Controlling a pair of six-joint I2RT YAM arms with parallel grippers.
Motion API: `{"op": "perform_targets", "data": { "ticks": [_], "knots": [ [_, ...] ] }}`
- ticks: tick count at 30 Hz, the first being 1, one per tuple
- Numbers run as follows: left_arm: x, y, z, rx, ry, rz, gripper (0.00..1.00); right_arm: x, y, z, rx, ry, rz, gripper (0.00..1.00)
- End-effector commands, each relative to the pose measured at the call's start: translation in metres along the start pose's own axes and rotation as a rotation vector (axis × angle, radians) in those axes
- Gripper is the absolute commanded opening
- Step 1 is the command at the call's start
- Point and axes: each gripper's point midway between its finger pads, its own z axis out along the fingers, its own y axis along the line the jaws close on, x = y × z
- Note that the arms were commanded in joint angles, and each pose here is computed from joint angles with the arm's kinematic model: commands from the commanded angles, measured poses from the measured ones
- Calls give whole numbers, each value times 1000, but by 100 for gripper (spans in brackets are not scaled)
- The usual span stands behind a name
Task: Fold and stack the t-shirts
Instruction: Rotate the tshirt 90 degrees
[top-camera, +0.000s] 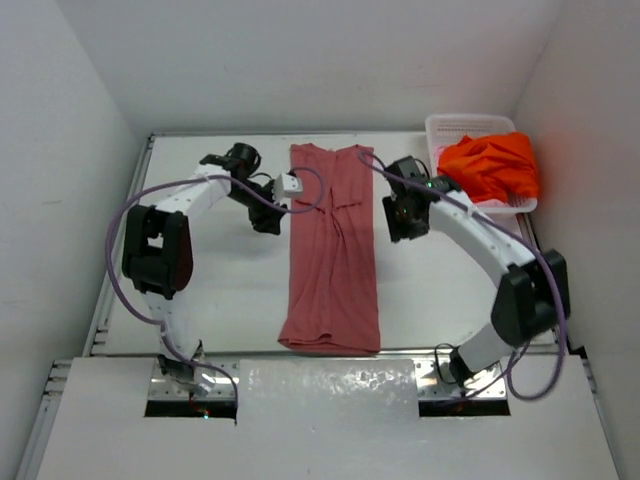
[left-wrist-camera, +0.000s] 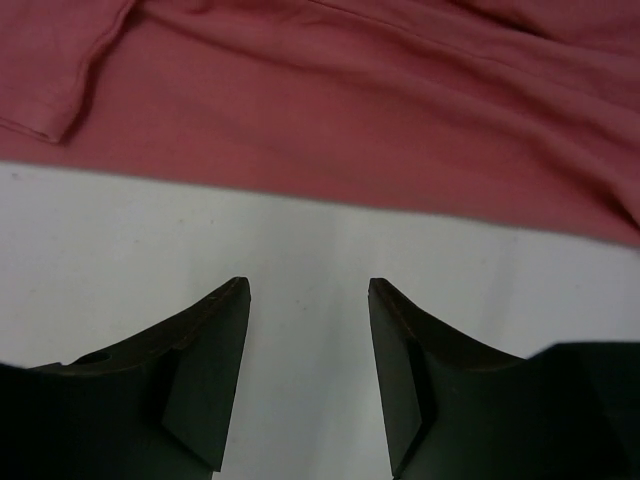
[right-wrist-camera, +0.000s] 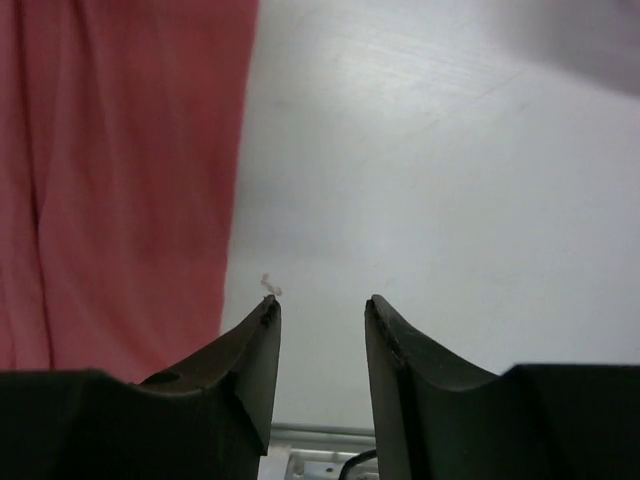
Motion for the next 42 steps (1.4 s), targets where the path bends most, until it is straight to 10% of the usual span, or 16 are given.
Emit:
{"op": "perform_targets", "data": {
  "ticks": [1,9,13,21,28,42],
  "knots": [
    [-19,21,-15,-153,-96,-11,49,10,60,-24,-191,-138,-27,37],
    [-39,23,-22,-288,-152,-160,50,42,104,-46,-512,-217,-130,60],
    [-61,38,-21,-347,-227,-255,50,47,58,-17,-320,-157,-291,61],
    [-57,4,-53,-416,-120,-206,50,36,114,-34,-612,-248,-102,49],
    [36,-46,-87,-518,211,-239,55,50,140,-53,-662,-249,-128,46],
    [47,-115,-51,-447,27,-58,54,152,220,-7,-711,-9,3,54]
  ]
}}
